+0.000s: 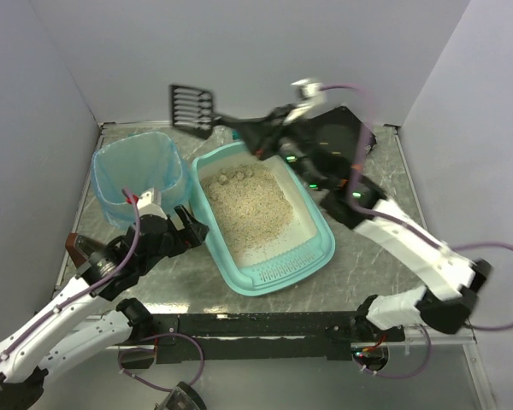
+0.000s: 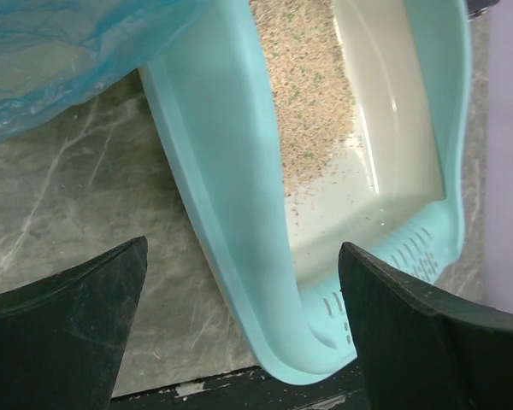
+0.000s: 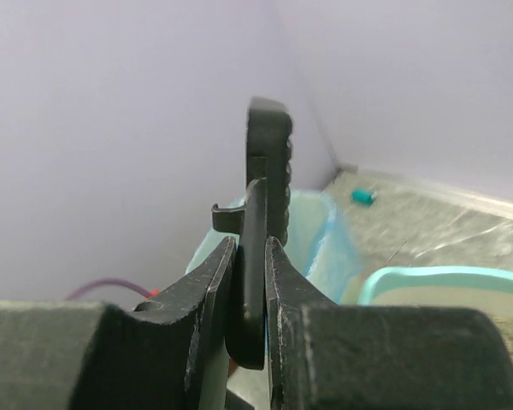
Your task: Clean the litter box
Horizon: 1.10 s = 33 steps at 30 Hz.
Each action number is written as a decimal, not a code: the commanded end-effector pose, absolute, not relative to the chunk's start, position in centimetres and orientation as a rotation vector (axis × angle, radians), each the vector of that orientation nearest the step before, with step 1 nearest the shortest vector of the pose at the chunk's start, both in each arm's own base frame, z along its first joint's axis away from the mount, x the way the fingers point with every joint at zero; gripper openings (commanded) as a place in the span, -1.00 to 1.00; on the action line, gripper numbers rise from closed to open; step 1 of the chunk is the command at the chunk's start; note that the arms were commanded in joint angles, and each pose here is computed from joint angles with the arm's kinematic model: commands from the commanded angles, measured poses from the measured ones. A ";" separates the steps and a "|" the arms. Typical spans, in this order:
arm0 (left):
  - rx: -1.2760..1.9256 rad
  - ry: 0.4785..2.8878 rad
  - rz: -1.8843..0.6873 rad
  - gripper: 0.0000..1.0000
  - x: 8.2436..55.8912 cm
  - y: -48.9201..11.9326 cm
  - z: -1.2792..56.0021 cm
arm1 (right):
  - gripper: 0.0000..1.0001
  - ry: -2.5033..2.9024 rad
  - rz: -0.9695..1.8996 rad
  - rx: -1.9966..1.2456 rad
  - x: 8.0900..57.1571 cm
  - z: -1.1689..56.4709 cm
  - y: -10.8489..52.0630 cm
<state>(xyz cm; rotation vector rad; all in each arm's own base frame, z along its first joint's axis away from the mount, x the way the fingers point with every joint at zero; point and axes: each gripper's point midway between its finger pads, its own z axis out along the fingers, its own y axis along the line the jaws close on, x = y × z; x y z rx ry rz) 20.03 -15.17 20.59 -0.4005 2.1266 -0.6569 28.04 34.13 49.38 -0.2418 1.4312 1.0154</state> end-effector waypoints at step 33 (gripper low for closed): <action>-0.493 2.142 -0.595 0.94 23.2 -17.0 20.2 | -1.00 0.824 -0.160 -1.748 36.2 27.0 30.0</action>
